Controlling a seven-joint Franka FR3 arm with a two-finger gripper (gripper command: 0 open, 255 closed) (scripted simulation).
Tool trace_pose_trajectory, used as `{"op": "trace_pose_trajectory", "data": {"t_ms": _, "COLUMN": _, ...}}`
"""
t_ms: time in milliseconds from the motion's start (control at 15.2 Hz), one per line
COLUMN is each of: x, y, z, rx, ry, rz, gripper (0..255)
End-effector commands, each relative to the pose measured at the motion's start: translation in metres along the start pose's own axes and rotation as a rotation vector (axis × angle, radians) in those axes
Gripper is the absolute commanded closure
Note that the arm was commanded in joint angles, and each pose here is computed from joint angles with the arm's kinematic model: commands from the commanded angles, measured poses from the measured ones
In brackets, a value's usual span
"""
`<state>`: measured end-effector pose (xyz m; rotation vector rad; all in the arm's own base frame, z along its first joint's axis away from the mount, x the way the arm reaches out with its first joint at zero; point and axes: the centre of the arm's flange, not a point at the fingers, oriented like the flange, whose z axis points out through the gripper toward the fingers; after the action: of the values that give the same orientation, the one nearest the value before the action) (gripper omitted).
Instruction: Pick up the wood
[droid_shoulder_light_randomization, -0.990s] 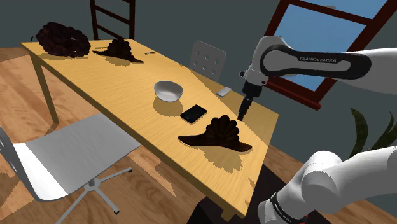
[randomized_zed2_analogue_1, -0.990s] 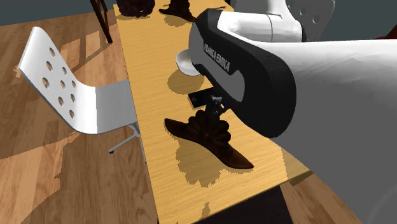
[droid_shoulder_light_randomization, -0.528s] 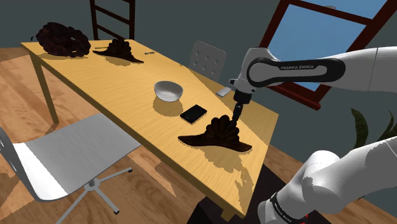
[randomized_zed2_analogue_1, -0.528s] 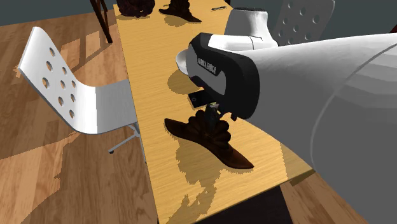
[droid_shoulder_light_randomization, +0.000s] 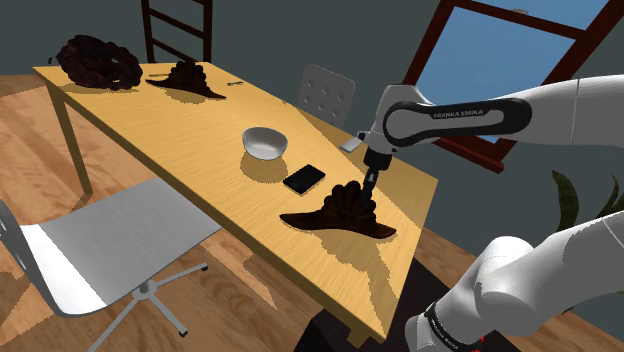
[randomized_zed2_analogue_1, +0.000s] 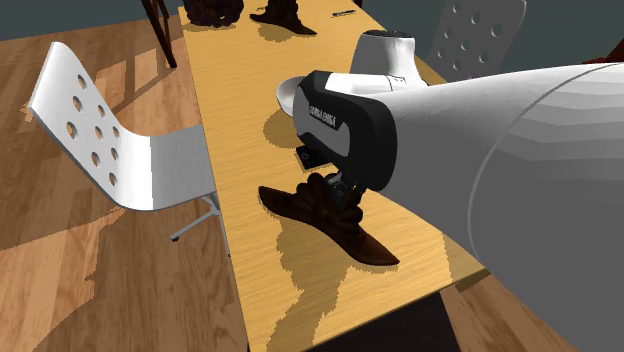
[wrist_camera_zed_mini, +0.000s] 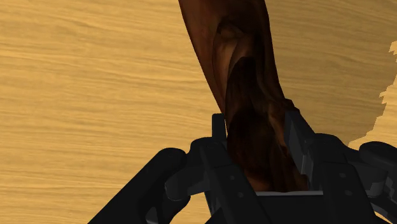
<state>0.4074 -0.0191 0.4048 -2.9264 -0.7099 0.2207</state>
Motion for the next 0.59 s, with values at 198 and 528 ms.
{"op": "trace_pose_trajectory", "data": {"t_ms": 198, "x": 0.0, "y": 0.0, "z": 0.001, "rx": 0.0, "ry": 0.0, "rz": 0.0, "gripper": 255}}
{"op": "trace_pose_trajectory", "data": {"t_ms": 528, "x": -0.001, "y": -0.002, "z": -0.009, "rx": 0.0, "ry": 0.0, "rz": 0.0, "gripper": 255}}
